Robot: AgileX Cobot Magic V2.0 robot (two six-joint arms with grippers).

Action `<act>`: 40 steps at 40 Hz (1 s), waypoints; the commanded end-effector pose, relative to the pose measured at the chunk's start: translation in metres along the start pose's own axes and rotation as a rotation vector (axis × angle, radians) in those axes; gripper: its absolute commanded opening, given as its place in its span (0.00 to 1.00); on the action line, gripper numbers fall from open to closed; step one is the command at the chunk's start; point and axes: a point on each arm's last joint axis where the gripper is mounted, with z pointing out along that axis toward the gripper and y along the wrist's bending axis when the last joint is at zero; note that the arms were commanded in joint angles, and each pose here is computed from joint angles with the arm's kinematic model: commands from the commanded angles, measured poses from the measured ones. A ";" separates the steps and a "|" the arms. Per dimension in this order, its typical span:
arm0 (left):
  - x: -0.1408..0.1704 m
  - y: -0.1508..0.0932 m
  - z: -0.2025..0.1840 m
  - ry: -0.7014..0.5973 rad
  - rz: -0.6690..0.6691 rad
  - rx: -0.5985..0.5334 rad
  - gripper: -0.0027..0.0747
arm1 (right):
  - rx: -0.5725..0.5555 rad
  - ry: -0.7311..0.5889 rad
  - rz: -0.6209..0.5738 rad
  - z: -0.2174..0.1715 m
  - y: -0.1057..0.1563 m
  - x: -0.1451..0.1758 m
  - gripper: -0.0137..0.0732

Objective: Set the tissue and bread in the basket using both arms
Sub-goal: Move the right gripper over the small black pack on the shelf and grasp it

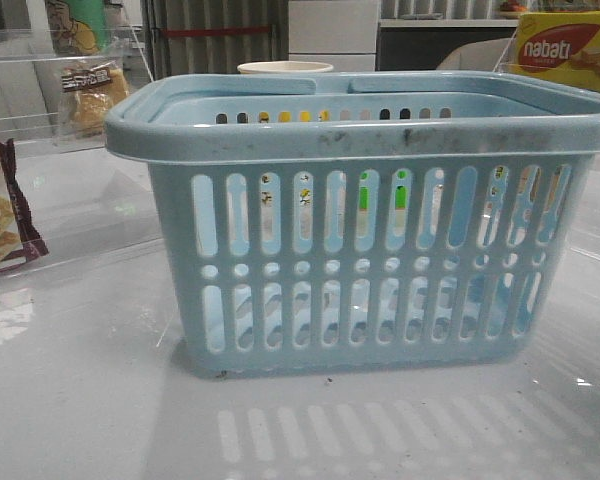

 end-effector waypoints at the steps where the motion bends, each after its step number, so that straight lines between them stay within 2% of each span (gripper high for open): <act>1: -0.018 -0.008 -0.005 -0.110 0.011 0.072 0.81 | 0.036 -0.099 0.007 0.005 -0.005 -0.027 0.78; 8: -0.018 -0.020 -0.006 -0.113 0.057 0.175 0.81 | 0.094 -0.059 0.085 0.033 -0.021 -0.057 0.78; 18: -0.018 -0.022 -0.007 -0.113 0.067 0.199 0.81 | 0.106 -0.006 0.161 0.082 -0.039 -0.111 0.78; 30: -0.018 -0.022 -0.007 -0.113 0.067 0.199 0.81 | 0.118 0.030 0.145 0.150 -0.052 -0.166 0.78; 40: -0.018 -0.022 -0.007 -0.113 0.067 0.199 0.81 | 0.160 0.067 0.086 0.192 -0.061 -0.182 0.78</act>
